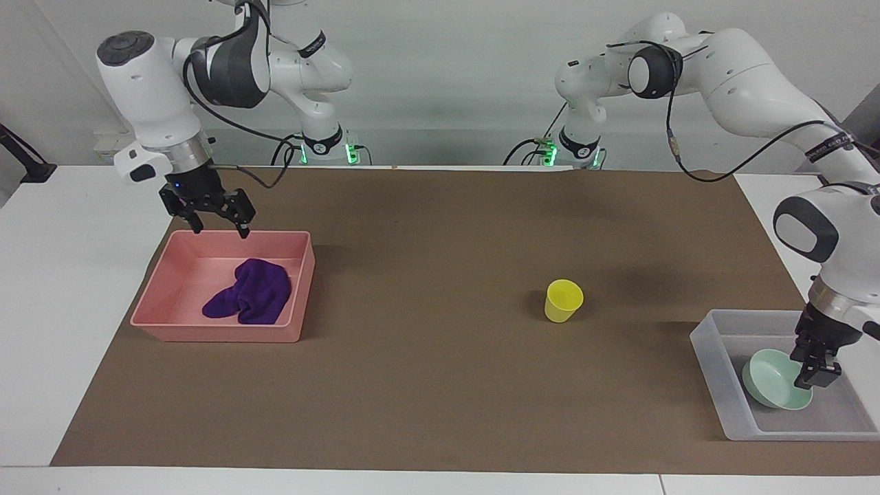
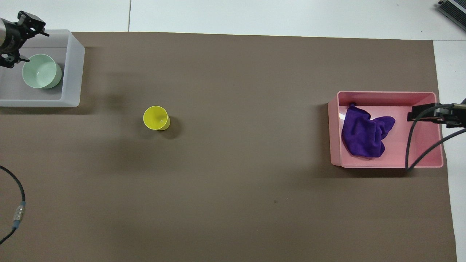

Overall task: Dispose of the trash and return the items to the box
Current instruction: 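Reach the left gripper to the yellow cup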

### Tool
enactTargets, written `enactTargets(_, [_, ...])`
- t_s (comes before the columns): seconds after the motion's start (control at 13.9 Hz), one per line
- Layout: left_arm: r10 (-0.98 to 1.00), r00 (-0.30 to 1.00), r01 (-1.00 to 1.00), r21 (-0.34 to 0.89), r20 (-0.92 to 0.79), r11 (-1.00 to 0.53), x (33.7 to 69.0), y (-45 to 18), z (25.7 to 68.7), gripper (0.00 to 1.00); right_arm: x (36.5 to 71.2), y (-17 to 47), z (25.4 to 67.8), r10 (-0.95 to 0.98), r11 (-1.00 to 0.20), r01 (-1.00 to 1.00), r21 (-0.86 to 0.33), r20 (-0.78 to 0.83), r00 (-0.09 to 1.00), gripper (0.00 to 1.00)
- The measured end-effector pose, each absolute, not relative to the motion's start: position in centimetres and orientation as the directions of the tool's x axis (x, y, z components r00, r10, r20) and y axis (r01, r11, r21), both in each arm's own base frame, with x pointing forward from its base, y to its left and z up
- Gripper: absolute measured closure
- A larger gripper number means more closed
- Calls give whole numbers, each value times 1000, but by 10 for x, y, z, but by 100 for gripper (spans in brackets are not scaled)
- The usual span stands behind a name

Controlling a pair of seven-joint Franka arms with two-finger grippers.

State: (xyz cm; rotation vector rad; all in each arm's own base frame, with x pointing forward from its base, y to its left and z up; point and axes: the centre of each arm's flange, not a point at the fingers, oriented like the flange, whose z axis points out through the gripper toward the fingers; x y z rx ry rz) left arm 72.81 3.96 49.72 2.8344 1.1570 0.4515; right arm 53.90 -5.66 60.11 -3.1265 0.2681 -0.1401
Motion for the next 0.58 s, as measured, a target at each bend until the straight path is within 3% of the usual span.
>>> enactTargets(0.29, [496,850,492,66,176,-868,682,-46,478,0,524,-60,659,-173,-984,-175,21,65,983,0])
enactTargets(0.58, [295,948,295,17,119,-955,644,-109,435,0,522,-55,662,-166,-986,-167,15,47,985,0])
